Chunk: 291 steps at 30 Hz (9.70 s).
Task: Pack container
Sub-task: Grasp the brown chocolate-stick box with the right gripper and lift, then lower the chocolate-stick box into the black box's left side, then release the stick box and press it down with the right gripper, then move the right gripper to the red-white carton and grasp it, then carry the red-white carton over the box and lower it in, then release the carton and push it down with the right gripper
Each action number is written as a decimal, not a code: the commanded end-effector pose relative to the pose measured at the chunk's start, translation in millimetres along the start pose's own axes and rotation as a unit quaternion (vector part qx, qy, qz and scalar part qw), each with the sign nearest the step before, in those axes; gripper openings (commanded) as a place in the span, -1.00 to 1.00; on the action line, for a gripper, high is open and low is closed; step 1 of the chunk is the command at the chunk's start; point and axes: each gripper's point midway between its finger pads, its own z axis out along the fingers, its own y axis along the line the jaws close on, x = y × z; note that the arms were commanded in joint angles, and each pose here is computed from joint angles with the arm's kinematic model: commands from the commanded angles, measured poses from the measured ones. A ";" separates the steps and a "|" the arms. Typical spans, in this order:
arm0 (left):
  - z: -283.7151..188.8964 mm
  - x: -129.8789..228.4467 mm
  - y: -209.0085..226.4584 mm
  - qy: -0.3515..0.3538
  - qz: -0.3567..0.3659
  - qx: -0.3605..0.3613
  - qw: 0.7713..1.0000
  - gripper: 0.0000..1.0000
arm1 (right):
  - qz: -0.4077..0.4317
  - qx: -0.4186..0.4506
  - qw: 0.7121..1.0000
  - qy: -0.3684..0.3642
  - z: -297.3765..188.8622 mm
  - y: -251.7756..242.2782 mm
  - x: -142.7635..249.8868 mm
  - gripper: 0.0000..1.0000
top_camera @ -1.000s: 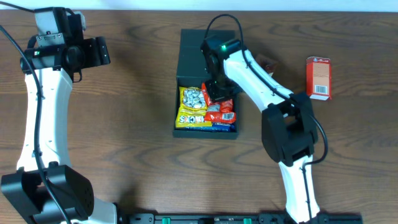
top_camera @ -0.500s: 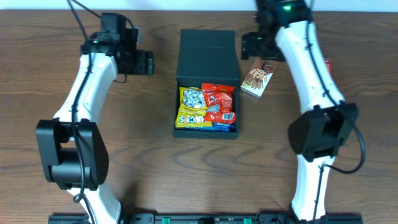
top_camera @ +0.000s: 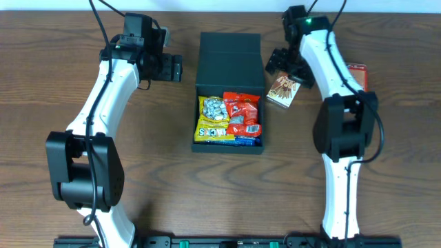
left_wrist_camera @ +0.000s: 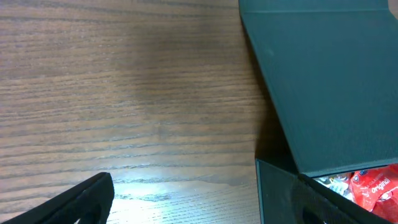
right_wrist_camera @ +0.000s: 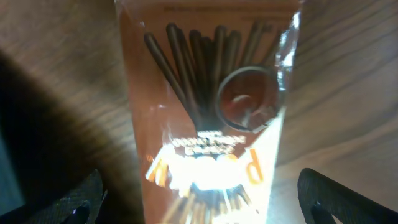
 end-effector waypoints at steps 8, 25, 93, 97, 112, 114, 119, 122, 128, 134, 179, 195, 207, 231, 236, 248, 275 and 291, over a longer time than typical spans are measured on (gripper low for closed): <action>1.1 2.9 -0.1 0.005 -0.001 0.002 1.000 0.83 | 0.043 0.042 0.998 -0.004 21.9 -6.4 3.5 0.99; 1.1 2.5 -0.1 0.004 -0.001 0.001 1.000 0.83 | -0.021 0.056 0.997 0.045 50.7 -10.2 20.2 0.37; -8.8 22.9 52.7 0.041 -0.043 -0.035 0.998 0.82 | -0.397 -0.067 0.900 0.167 -71.2 116.8 242.5 0.50; -8.9 22.7 52.7 0.041 -0.043 -0.035 0.998 0.82 | -0.385 -0.072 0.905 0.165 -71.1 120.1 242.1 0.50; -8.8 23.0 52.7 0.042 -0.043 -0.035 0.998 0.82 | -0.254 -0.058 0.951 0.168 -69.6 120.9 230.9 0.19; -8.9 23.0 52.7 0.042 -0.043 -0.035 0.998 0.82 | -0.234 -0.054 0.956 0.169 -69.5 120.4 229.6 0.18; -8.9 23.2 52.7 0.042 -0.043 -0.035 0.998 0.82 | -0.213 -0.062 0.959 0.174 -70.2 124.4 230.9 0.34; -8.8 23.3 52.8 0.042 -0.043 -0.035 0.998 0.82 | -0.232 -0.082 0.952 0.181 -78.1 126.1 231.8 0.54; -8.8 23.2 52.7 0.042 -0.041 -0.035 0.998 0.82 | -0.249 -0.120 0.957 0.094 -139.7 115.2 196.3 0.82; -8.9 22.9 52.7 0.042 -0.041 -0.035 0.998 0.82 | -0.344 -0.162 0.924 0.029 -186.1 98.3 171.8 -0.97; -8.7 22.0 52.9 0.039 -0.043 -0.035 0.998 0.83 | -0.192 0.080 0.977 -0.048 -107.9 -124.3 -57.0 0.99; -8.5 19.1 53.0 0.033 -0.048 -0.036 0.998 0.83 | -0.139 0.054 0.988 -0.025 -3.6 -186.9 -94.7 0.99; -8.3 15.6 53.2 0.026 -0.050 -0.036 0.998 0.83 | -0.157 0.040 0.987 -0.010 43.1 -183.2 -77.1 0.98; -8.3 15.4 53.2 0.026 -0.052 -0.036 0.998 0.83 | -0.202 0.009 0.979 0.006 -11.3 -121.8 -58.4 0.29; -8.3 15.4 53.2 0.026 -0.052 -0.036 0.998 0.83 | -0.238 -0.013 0.971 -0.017 -63.7 -58.0 -37.4 0.28; -8.3 15.5 53.4 0.026 -0.049 -0.036 0.998 0.83 | -0.297 -0.060 0.949 0.083 -105.6 61.5 129.1 0.20; -8.3 14.7 53.9 0.025 -0.030 -0.037 0.999 0.84 | -0.237 0.030 0.966 0.096 -84.5 60.4 177.7 0.93; -8.3 17.0 51.5 0.030 -0.034 -0.030 0.999 0.84 | -0.471 -0.397 0.756 0.222 -157.1 84.2 202.8 -0.97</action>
